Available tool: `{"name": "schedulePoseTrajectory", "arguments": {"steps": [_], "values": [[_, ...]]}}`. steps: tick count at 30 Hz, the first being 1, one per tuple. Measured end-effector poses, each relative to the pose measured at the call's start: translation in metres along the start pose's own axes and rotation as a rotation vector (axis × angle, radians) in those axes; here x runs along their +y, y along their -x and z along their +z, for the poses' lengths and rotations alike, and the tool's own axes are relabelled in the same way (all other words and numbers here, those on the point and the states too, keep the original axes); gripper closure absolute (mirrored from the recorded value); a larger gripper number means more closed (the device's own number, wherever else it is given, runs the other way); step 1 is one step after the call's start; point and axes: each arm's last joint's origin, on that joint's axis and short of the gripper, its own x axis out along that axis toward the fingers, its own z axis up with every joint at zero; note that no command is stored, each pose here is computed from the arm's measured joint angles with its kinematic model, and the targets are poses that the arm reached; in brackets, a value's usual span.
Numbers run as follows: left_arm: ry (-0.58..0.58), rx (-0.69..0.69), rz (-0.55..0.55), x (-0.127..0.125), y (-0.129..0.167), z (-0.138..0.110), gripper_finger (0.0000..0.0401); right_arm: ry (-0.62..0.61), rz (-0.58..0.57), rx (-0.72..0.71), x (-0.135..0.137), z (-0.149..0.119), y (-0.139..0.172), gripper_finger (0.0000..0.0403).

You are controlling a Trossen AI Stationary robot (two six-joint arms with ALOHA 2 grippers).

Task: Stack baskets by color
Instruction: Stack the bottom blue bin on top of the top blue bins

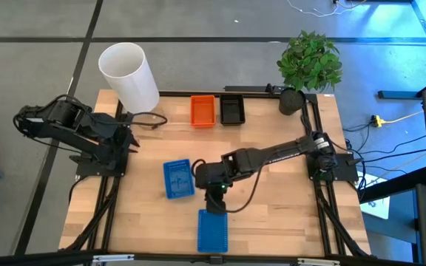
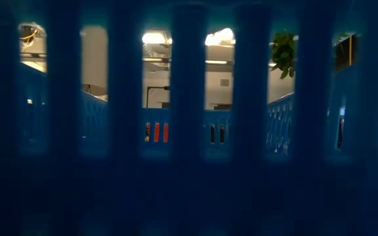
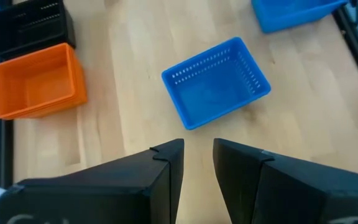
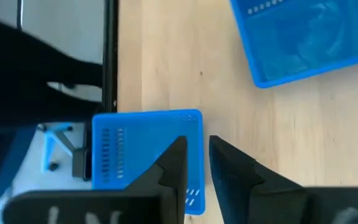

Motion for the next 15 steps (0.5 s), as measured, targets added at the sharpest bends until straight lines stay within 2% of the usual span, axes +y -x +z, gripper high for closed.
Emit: {"name": "schedulePoseTrajectory", "arguments": {"steps": [7, 15], "values": [[0.000, 0.000, -0.002, 0.000, 0.000, 0.000, 0.0323, 0.172, 0.010, 0.030, 0.014, -0.010, -0.006, 0.0336], [-0.001, 0.000, -0.002, 0.000, 0.000, 0.000, 0.0323, 0.215, 0.020, -0.007, 0.017, -0.007, -0.006, 0.0338]]}}
